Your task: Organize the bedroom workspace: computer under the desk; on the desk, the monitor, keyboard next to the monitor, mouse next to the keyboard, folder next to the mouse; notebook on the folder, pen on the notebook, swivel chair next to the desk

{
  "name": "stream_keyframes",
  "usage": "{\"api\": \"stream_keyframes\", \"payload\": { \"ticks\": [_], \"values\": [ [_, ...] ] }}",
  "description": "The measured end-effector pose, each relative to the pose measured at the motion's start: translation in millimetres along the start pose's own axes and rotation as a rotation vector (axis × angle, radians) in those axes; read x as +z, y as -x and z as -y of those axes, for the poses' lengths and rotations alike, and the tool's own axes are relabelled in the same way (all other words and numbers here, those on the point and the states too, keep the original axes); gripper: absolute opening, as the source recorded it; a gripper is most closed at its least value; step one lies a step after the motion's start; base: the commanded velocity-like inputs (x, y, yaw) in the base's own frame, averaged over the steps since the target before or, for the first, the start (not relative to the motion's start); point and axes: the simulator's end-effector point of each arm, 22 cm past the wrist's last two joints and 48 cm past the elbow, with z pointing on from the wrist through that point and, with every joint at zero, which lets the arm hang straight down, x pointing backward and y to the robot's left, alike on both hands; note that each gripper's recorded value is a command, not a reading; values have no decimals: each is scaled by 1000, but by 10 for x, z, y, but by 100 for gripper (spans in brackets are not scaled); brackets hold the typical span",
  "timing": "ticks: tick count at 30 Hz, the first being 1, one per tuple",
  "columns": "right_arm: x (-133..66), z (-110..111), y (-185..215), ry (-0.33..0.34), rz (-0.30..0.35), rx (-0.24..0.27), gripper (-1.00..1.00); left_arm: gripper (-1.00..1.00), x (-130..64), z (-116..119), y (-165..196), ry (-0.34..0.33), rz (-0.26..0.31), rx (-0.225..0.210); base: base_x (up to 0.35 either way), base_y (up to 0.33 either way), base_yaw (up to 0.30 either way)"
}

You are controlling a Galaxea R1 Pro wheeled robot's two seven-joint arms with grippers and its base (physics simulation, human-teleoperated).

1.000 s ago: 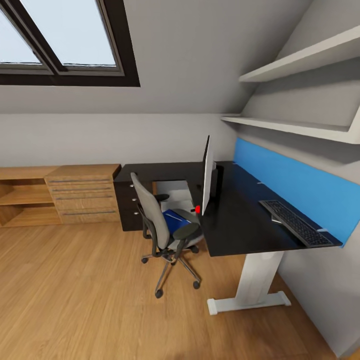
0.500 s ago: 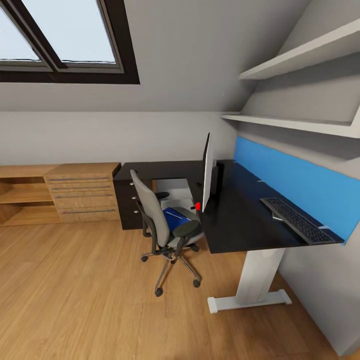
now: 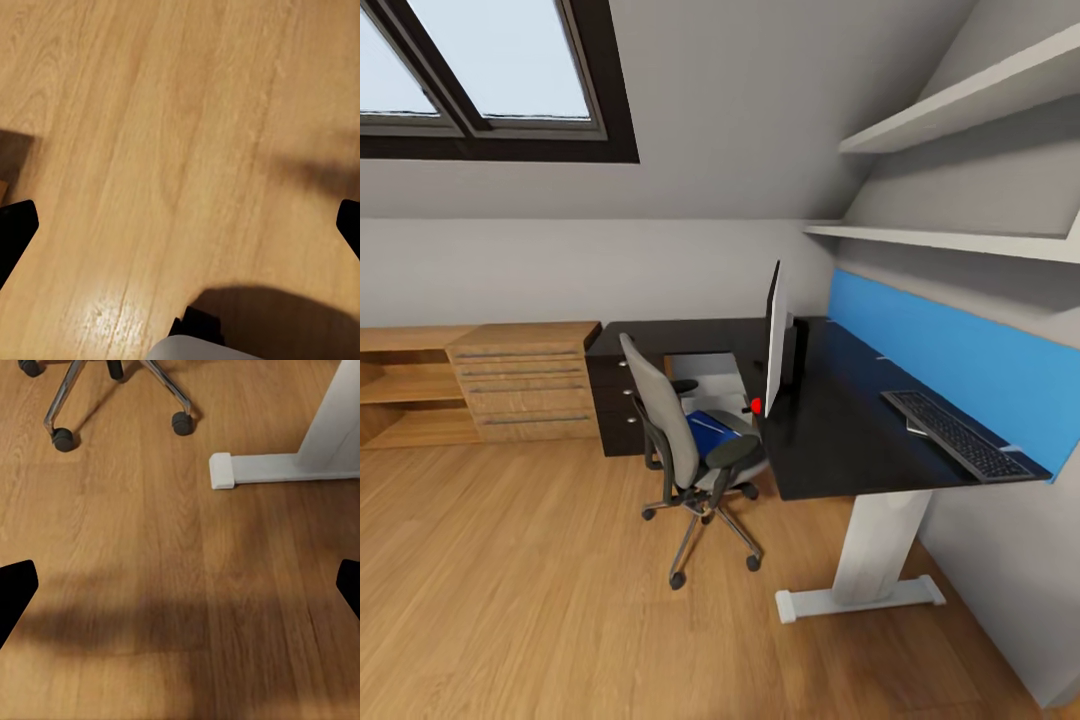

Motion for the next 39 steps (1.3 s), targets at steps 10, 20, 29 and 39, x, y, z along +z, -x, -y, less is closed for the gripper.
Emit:
{"api": "stream_keyframes", "payload": {
  "ticks": [10,20,29,39],
  "values": [
    [102,9,-139,-2,1,1,100,100,130,12,-124,0,-4,1,0,0,0],
    [204,16,-294,-4,0,3,100,100,258,41,-258,-4,-5,2,0,0,-8],
    [296,13,-433,-3,1,2,100,100,377,59,-375,-3,-5,1,0,0,0],
    [398,10,-595,-2,1,2,100,100,514,51,-490,1,3,-4,0,0,0]
  ]
}}
